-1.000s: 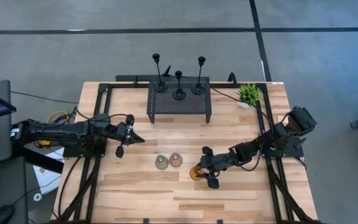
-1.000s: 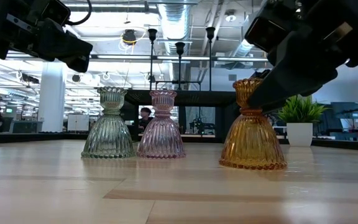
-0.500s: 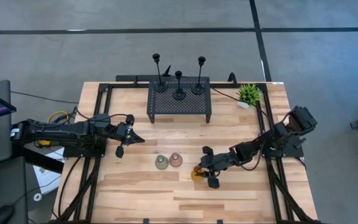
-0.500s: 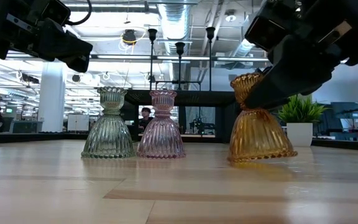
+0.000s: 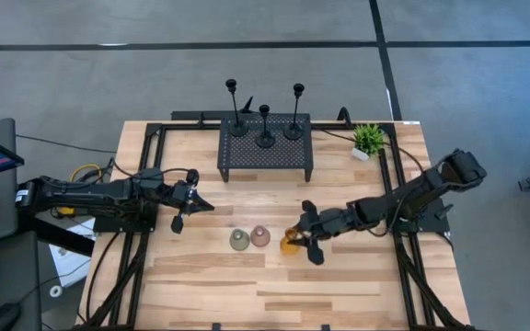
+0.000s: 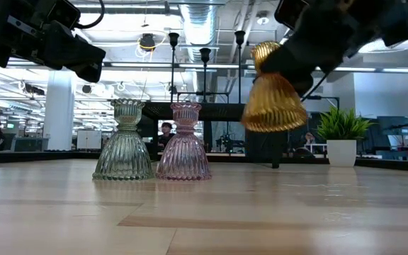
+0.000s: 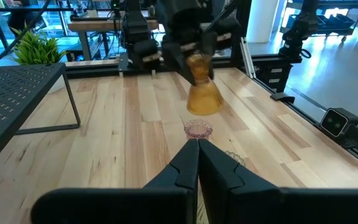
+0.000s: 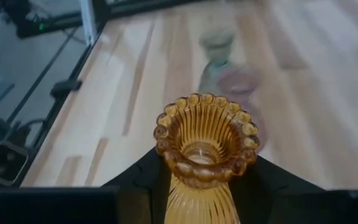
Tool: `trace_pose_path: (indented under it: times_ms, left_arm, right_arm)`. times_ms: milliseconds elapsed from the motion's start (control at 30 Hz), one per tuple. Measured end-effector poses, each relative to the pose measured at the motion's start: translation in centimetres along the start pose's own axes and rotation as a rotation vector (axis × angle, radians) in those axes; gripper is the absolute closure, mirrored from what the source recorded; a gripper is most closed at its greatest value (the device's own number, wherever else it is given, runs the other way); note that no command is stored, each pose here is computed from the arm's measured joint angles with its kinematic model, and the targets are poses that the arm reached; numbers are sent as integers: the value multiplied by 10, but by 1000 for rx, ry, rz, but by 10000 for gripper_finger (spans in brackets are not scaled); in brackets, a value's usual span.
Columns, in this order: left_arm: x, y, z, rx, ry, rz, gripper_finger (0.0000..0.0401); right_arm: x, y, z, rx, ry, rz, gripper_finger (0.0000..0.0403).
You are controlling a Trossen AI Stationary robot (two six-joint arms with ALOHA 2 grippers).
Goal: Pick & Place candle stick holders
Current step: Put the orange glass candle holder on the shelf
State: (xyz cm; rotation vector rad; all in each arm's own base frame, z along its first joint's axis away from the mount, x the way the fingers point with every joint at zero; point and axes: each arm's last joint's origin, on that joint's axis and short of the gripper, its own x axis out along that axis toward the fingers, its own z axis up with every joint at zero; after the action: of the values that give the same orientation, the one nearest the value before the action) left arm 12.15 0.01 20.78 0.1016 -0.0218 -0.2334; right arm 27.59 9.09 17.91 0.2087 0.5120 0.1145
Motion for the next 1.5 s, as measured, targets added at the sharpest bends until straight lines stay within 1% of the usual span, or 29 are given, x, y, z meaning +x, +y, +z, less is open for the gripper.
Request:
trace_pose_path:
  times_ms: [133,333,567,667,867,1067,1267,1500]
  left_arm:
    - [0,0,0,0,0,0,392]
    - [0,0,0,0,0,0,392]
    - [0,0,0,0,0,0,392]
    - [0,0,0,0,0,0,392]
    - [0,0,0,0,0,1,392]
    - [0,1,0,9,5,48,392]
    - [0,2,0,30,9,79,391]
    - [0,2,0,30,9,79,392]
  right_arm:
    - [-11,-11,14,26,-49,-30,268]
    - [-26,-31,32,17,-117,-88,283]
    - [-41,-59,50,68,-203,-175,274]
    - [-45,-69,59,71,-213,-216,278]
    - [-53,-83,90,36,-207,-291,280]
    - [-65,-99,116,19,-206,-373,279]
    - [-74,-121,122,33,-209,-453,281]
    - [-68,-145,116,66,-168,-517,281]
